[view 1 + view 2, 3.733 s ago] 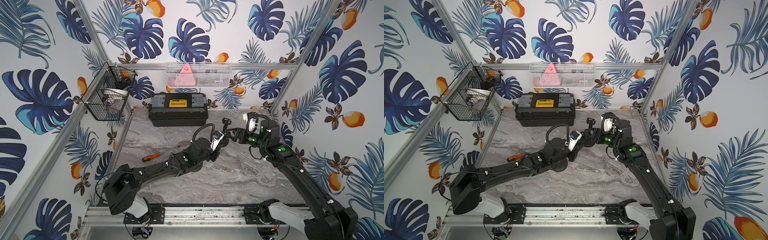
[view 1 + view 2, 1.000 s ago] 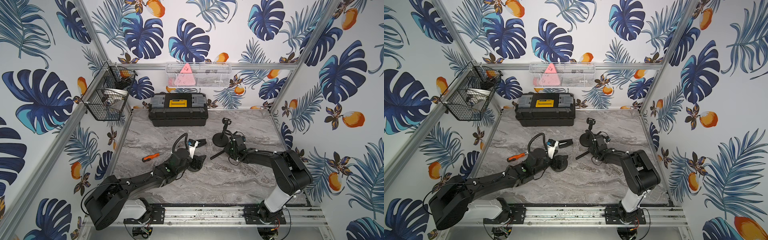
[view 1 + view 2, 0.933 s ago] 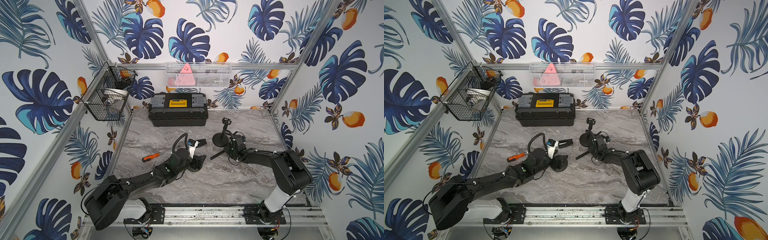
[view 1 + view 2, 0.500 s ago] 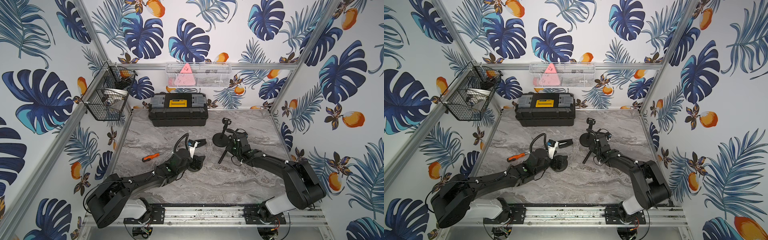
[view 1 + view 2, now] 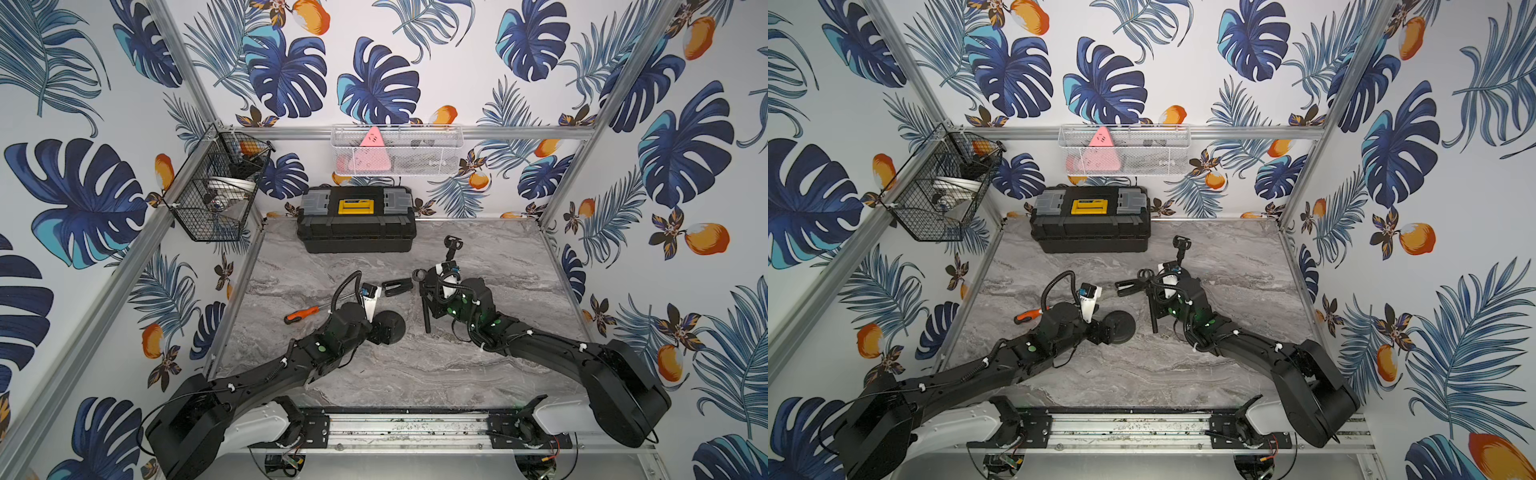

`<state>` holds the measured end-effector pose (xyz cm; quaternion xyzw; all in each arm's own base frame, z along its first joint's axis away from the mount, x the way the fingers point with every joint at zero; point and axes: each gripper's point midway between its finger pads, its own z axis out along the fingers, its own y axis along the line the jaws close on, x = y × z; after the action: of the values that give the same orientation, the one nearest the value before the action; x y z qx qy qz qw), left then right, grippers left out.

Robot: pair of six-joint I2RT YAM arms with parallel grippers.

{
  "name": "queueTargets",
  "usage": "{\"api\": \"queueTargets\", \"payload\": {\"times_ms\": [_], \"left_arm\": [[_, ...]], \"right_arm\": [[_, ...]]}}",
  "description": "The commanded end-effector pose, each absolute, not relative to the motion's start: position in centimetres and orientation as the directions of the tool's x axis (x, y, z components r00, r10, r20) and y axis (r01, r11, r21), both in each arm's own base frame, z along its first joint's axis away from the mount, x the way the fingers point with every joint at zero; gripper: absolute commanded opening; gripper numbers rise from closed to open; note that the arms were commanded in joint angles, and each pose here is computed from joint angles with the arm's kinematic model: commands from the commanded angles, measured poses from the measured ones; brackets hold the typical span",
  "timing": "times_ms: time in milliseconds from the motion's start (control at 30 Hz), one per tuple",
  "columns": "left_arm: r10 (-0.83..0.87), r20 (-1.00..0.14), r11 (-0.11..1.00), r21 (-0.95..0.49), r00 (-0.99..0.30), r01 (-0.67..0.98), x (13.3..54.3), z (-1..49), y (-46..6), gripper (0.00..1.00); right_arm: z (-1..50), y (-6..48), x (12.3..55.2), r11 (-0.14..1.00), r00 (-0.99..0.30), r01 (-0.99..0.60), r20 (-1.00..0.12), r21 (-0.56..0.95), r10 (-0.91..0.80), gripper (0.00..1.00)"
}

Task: Assemble a microphone stand
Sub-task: Pick up the microphone stand pole from the center of the board.

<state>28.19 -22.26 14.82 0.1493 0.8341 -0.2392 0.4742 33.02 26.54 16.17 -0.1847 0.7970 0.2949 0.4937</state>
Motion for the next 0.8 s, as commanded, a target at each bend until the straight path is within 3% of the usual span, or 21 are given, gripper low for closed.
{"api": "queueTargets", "payload": {"times_ms": [0, 167, 433, 567, 767], "left_arm": [[0.088, -0.914, 0.737, -0.209, -0.397, 0.643, 26.9, 16.5, -24.2, 0.95], [0.127, -0.946, 0.657, -0.146, -0.299, 0.74, 25.5, 16.8, -25.0, 0.91], [0.206, -0.945, 0.646, -0.063, -0.254, 0.76, 26.1, 15.2, -24.6, 0.85], [0.147, -0.949, 0.656, -0.117, -0.278, 0.746, 27.6, 15.1, -24.1, 0.79], [0.079, -0.957, 0.583, -0.183, -0.28, 0.792, 28.5, 15.4, -24.9, 0.74]], "right_arm": [[20.4, 29.4, 31.8, 0.602, -0.206, -0.78, -0.979, 0.173, 0.014, 0.14], [22.1, 31.0, 29.6, 0.456, 0.008, -0.889, -0.997, 0.029, 0.08, 0.11], [23.3, 32.3, 28.4, 0.341, 0.053, -0.94, -0.986, 0.004, 0.158, 0.13], [23.4, 32.7, 28.3, 0.315, 0.049, -0.949, -0.985, 0.006, 0.166, 0.12], [24.2, 33.1, 28.3, 0.291, 0.002, -0.956, -0.991, 0.037, 0.134, 0.11]]}}
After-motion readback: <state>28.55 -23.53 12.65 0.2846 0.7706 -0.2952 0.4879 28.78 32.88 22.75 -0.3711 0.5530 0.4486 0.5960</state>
